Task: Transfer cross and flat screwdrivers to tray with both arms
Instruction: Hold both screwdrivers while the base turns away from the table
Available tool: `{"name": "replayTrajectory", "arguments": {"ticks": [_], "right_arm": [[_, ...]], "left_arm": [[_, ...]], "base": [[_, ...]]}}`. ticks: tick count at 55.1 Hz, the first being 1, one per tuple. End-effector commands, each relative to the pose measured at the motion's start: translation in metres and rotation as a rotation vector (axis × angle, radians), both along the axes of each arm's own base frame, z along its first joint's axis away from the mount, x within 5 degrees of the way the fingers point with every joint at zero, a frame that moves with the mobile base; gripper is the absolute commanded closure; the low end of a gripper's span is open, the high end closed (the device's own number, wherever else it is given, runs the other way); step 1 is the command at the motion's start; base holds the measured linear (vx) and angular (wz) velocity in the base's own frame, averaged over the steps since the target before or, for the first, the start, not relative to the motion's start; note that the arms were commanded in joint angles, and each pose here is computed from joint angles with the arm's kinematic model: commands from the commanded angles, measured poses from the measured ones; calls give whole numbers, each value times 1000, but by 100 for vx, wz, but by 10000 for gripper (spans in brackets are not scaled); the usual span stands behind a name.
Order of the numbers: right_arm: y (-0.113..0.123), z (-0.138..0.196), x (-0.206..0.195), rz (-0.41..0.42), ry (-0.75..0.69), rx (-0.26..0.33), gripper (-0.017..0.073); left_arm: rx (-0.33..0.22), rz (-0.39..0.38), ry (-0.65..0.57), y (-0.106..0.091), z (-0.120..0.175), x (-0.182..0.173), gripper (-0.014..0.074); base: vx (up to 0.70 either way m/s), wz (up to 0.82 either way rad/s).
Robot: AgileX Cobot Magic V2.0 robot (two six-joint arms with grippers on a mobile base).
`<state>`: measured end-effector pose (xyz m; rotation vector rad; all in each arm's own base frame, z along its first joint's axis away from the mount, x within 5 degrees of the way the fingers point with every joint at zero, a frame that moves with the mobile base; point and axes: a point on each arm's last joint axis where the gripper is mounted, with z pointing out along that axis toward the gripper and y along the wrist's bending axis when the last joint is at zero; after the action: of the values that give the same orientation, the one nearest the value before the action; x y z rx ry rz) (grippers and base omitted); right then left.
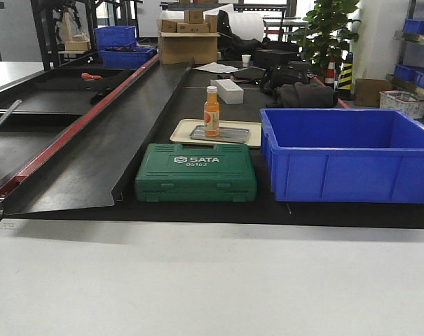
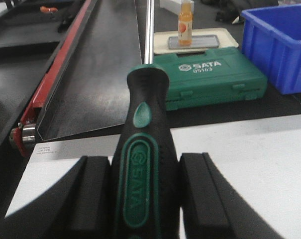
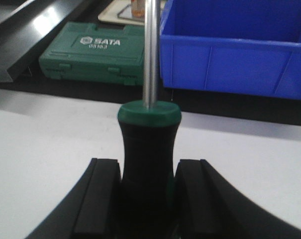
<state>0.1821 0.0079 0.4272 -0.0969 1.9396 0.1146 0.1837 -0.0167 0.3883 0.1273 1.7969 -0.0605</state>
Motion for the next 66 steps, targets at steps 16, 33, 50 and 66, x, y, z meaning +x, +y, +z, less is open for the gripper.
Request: {"name": "replayTrajectory", "arguments": {"ticks": [16,33,50,66], "right_arm": [[-3,-30,-75,-62,-327,-41,567],[-2,-40,-95,-54,-362,-78,567],[-2,-40,-95,-54,-362,-79,567],[-2,-40,-95,-54,-362,-79,567]], "left_arm": [[-44,12,-344,8,-6,-102,594],[-50,12,-420,10,-9,-126,594],[-48,10,-409,10,-10,-125,594],[-48,10,-409,10,-10,-125,594]], "base": [[0,0],[0,0],[0,0],[0,0]]}}
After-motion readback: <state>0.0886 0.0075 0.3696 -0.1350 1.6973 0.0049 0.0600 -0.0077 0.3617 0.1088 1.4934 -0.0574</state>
